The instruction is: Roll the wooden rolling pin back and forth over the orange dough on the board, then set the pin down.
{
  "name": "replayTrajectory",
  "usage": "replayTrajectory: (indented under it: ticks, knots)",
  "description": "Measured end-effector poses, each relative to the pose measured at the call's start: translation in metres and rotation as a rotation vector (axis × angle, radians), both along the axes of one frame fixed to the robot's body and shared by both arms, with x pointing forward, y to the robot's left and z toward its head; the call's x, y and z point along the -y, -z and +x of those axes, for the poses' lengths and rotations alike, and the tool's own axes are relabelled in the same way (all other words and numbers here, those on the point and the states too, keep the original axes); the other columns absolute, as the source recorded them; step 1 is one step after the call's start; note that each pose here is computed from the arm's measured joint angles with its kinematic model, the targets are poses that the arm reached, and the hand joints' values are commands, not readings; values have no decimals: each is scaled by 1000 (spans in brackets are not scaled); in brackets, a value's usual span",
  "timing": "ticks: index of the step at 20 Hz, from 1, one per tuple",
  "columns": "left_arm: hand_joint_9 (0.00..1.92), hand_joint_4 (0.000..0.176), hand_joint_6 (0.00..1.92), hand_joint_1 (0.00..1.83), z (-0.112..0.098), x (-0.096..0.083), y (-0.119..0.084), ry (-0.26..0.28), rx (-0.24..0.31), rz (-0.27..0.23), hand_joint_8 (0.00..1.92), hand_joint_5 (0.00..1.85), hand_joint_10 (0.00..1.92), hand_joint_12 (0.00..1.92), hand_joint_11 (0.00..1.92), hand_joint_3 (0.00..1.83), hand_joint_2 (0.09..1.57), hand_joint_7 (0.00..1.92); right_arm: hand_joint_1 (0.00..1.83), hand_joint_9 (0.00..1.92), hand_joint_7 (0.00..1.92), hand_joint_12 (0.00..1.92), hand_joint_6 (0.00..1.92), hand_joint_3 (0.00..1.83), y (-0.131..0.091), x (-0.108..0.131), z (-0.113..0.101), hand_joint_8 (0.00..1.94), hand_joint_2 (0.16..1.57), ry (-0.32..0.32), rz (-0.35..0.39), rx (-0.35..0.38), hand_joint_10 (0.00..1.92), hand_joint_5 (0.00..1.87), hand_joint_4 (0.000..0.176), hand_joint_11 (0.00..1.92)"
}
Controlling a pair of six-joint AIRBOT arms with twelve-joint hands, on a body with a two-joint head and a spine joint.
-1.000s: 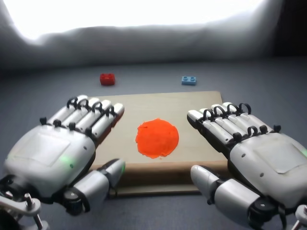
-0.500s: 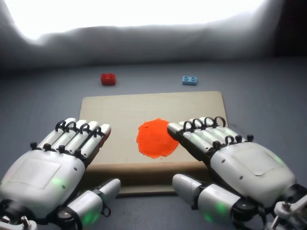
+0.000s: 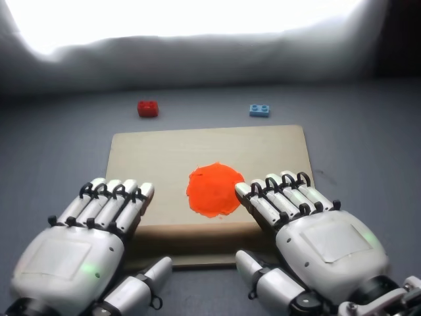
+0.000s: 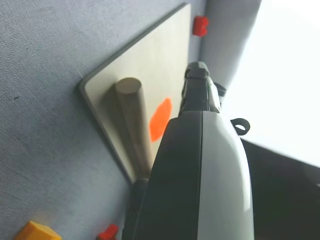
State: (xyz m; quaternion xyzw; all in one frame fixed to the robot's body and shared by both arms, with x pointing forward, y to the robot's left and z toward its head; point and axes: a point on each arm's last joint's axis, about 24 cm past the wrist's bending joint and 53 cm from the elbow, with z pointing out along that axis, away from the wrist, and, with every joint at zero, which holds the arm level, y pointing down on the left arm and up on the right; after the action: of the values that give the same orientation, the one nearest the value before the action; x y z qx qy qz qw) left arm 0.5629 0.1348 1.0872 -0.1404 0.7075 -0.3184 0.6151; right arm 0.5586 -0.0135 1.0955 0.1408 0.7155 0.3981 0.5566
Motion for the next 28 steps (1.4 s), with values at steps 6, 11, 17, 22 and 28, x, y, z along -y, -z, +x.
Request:
replayTrajectory:
  ticks: [6, 11, 17, 22, 28]
  knots:
    - [8, 0, 8, 0, 5, 1, 8, -6, 7, 14, 6, 22, 3, 23, 18, 22, 1513, 23, 0, 22, 74, 0, 19, 69, 15, -1, 4, 10, 1543, 65, -23, 33, 8, 80, 0, 0]
    - [16, 0, 6, 0, 8, 5, 15, -4, 2, 18, 4, 24, 4, 34, 21, 22, 1526, 27, 0, 7, 62, 0, 13, 68, 25, -17, -1, 2, 1552, 61, -12, 21, 1, 69, 0, 0]
    - [18, 0, 1, 0, 9, 11, 19, 2, -3, 10, 1, 25, 1, 115, 0, 3, 1540, 34, 0, 15, 69, 0, 16, 58, 34, -15, 3, 9, 1557, 93, -14, 7, 6, 84, 0, 0]
    - [0, 0, 1, 0, 11, 12, 21, -2, 1, 8, 2, 14, 0, 45, 0, 3, 1547, 3, 0, 16, 71, 0, 15, 54, 38, -19, 4, 8, 1561, 93, -15, 6, 6, 85, 0, 0]
    - [0, 0, 6, 0, 11, 16, 27, 2, -8, 6, 5, 24, 0, 29, 1, 5, 1558, 14, 0, 25, 84, 0, 16, 48, 43, -22, 0, 9, 1565, 80, -25, 23, 8, 94, 0, 0]
